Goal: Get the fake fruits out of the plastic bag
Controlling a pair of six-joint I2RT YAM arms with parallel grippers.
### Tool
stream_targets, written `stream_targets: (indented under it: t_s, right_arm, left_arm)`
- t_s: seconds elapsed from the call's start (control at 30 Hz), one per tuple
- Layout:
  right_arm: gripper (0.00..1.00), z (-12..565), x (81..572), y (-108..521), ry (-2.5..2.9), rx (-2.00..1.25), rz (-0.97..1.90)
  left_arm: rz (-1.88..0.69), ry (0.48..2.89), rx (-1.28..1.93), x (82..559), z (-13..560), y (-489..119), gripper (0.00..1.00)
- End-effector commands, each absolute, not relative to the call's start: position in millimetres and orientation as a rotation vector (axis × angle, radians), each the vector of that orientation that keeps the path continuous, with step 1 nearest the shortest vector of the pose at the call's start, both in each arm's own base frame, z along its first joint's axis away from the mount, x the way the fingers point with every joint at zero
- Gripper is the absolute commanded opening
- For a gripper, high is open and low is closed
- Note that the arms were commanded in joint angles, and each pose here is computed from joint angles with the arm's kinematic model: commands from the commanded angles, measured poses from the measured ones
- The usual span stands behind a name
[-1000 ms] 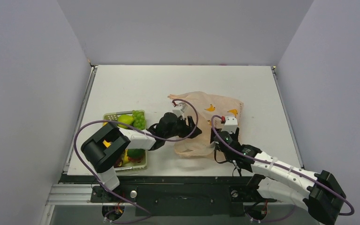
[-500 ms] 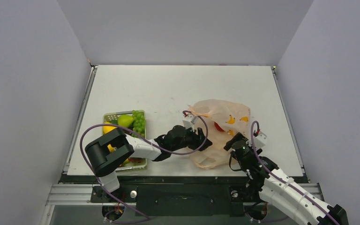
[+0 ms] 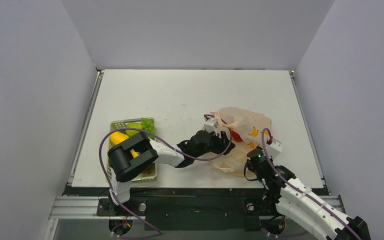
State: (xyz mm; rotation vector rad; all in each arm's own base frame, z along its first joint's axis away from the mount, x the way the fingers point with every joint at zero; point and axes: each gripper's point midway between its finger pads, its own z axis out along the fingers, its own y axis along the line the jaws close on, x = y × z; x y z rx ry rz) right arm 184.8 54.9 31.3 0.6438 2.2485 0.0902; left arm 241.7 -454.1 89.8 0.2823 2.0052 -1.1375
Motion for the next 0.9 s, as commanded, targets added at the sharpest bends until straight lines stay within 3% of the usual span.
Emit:
stream_targets:
  t_s: [0.0,0.17,0.27,0.3,0.4,0.47,0.87]
  right_arm:
    - [0.30,55.3,197.9,66.3,2.195,0.593,0.176]
    - [0.26,55.5,196.4,70.7,2.196,0.576,0.217]
    - [0.25,56.2,197.0,71.8,2.196,0.567,0.222]
    - [0.25,56.1,197.1,72.5,2.197,0.565,0.225]
    - [0.25,56.1,198.0,74.0,2.199,0.557,0.231]
    - [0.25,56.7,198.5,74.9,2.200,0.553,0.234]
    - [0.20,51.3,196.1,86.0,2.225,0.538,0.303]
  left_arm:
    - [-1.100,1.860,0.264,270.4,120.6,-479.9,0.59]
    - [-0.992,1.851,0.249,288.4,119.0,-487.3,0.64]
    - [-0.916,1.844,0.249,295.0,118.9,-483.4,0.57]
    - [-0.907,1.844,0.256,295.3,119.7,-484.1,0.60]
    - [-0.883,1.829,0.261,297.7,121.9,-482.2,0.92]
    - [-0.854,1.824,0.271,299.7,120.0,-480.9,0.97]
    - [-0.736,1.694,0.382,328.3,122.3,-521.8,0.97]
